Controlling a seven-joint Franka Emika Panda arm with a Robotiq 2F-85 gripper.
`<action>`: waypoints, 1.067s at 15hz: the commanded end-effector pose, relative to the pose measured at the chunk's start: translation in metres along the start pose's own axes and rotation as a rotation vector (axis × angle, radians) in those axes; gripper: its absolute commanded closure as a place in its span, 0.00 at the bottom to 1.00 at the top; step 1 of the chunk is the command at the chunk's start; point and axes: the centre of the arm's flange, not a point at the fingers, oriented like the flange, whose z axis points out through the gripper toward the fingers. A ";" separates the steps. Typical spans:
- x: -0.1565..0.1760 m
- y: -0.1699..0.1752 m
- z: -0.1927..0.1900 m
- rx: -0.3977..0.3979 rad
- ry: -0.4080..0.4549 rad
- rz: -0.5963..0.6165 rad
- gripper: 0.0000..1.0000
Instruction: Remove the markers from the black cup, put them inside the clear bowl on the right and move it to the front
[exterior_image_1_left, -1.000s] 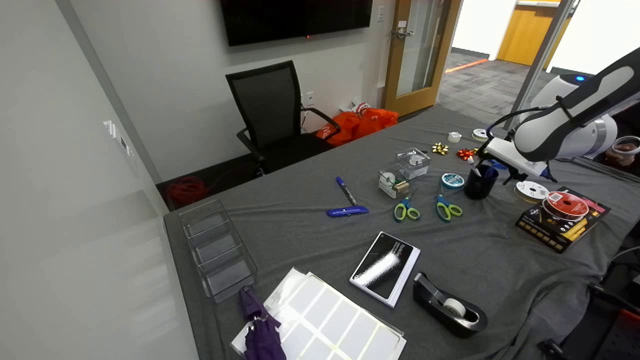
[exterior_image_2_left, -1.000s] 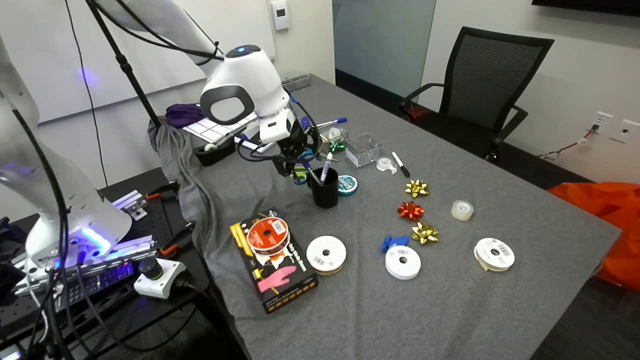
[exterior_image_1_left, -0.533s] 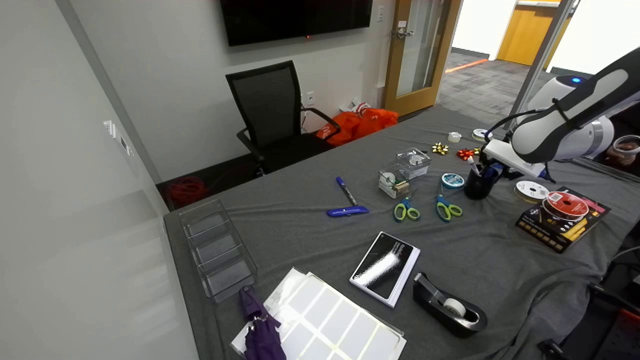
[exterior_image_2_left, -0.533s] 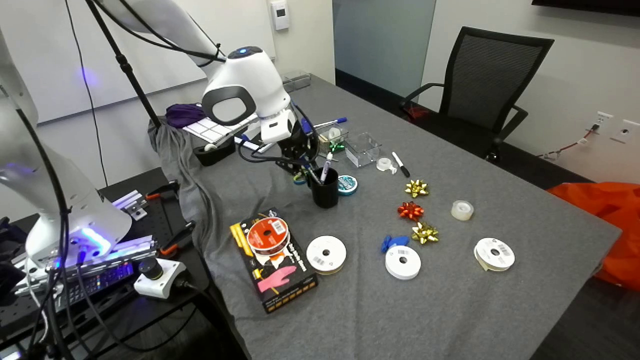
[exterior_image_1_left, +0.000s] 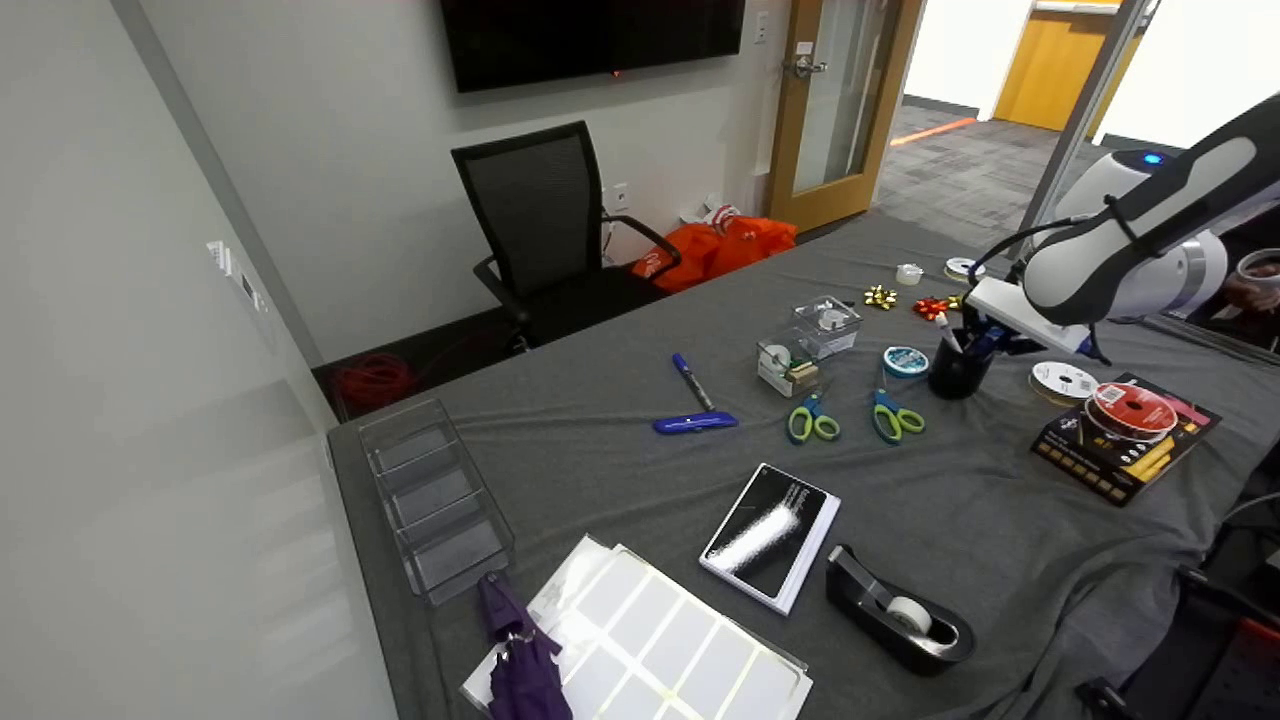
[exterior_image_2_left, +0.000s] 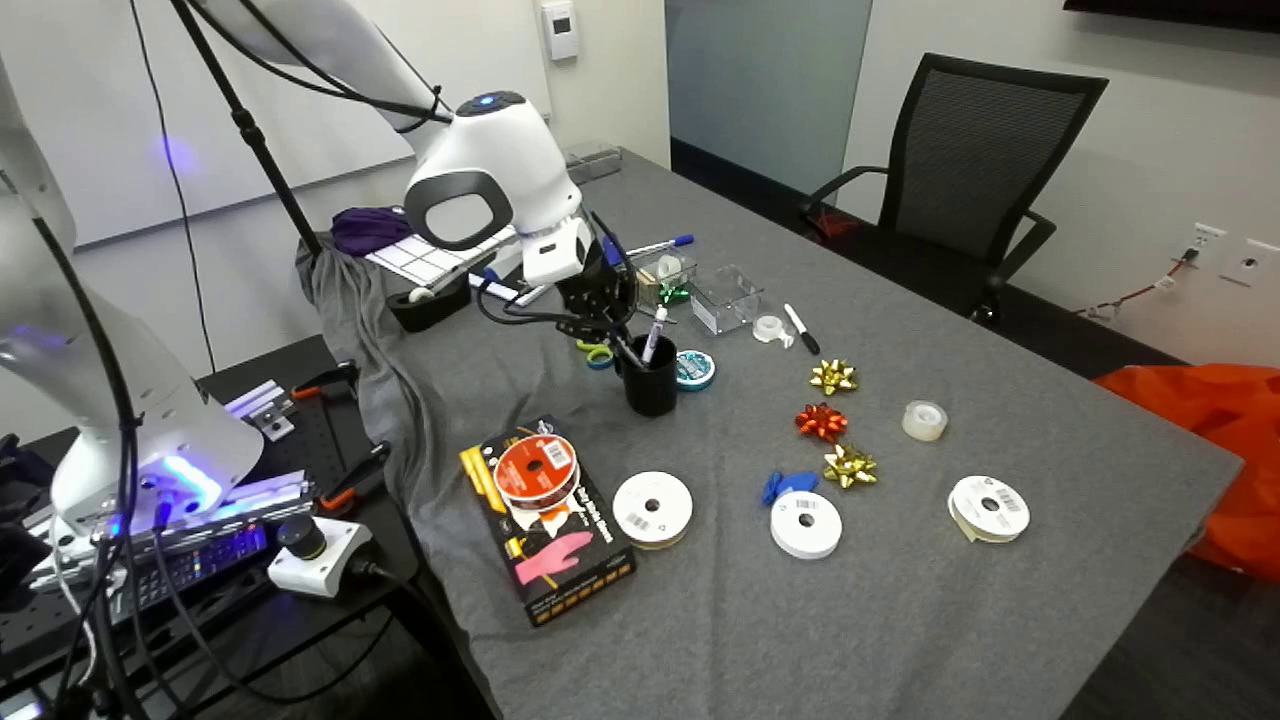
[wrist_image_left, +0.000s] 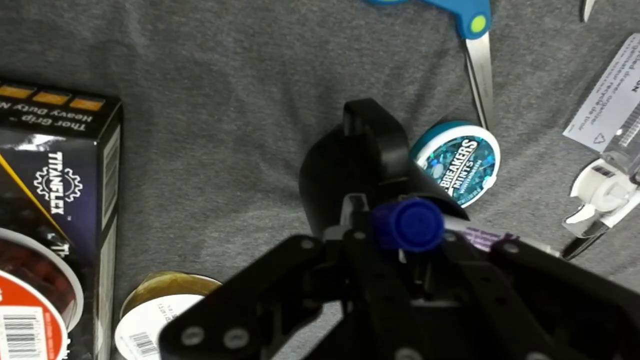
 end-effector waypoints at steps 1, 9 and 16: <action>0.004 -0.004 -0.017 -0.013 -0.019 0.010 0.95; -0.005 -0.020 -0.081 -0.095 -0.151 0.028 0.95; -0.020 -0.050 -0.155 -0.064 -0.290 0.062 0.95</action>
